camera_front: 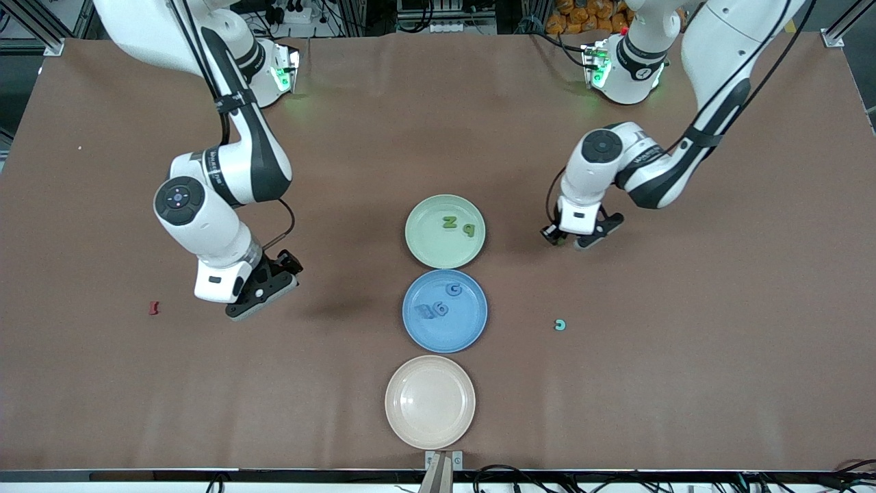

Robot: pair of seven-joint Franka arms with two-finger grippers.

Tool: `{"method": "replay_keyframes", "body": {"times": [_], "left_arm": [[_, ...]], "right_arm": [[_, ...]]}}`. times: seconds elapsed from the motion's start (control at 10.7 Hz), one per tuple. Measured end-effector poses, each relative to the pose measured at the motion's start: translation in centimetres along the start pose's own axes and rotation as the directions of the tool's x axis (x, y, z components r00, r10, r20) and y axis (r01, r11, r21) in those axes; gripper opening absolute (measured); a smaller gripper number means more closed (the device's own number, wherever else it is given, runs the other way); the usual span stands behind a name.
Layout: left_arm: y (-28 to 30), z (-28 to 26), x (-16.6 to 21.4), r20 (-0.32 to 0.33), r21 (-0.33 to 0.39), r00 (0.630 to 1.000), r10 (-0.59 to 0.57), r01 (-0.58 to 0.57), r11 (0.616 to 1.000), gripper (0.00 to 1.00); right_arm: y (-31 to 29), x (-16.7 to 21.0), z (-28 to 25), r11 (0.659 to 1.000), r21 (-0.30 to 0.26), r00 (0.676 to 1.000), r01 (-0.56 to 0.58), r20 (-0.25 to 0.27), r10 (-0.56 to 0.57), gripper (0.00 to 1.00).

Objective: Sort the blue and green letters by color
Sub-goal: 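Carry the B onto the green plate and open the left gripper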

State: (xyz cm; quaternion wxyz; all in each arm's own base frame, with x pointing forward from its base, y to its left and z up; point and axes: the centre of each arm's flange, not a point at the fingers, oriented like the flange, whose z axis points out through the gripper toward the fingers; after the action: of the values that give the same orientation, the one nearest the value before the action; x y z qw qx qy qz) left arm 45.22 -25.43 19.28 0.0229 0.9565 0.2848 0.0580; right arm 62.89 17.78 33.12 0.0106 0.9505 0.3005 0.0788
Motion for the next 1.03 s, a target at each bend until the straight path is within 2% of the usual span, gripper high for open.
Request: {"method": "replay_keyframes", "body": {"times": [0.37, 0.84, 0.93, 1.03], "left_arm": [[7.3, -2.7, -7.6, -0.009, -0.094, 0.998, 0.064, -0.064, 0.993, 0.28], [14.7, -4.8, -14.4, 0.028, -0.206, 0.997, 0.078, -0.07, 0.976, 0.28], [15.7, -4.6, -15.2, 0.034, -0.215, 0.996, 0.086, -0.077, 0.974, 0.31], [16.1, -4.1, -15.4, 0.037, -0.215, 0.996, 0.086, -0.076, 0.974, 0.44]], "right_arm": [[3.8, -1.5, 0.1, 1.0, -0.008, 1.0, 0.025, 0.007, -0.025, 1.0], [10.3, -4.6, 0.0, 0.998, -0.021, 0.998, 0.062, 0.017, -0.062, 1.0], [11.3, -5.2, 0.0, 0.997, -0.023, 0.997, 0.075, 0.019, -0.074, 1.0], [12.2, -5.7, -0.1, 0.995, -0.025, 0.996, 0.092, 0.021, -0.091, 1.0]]}}
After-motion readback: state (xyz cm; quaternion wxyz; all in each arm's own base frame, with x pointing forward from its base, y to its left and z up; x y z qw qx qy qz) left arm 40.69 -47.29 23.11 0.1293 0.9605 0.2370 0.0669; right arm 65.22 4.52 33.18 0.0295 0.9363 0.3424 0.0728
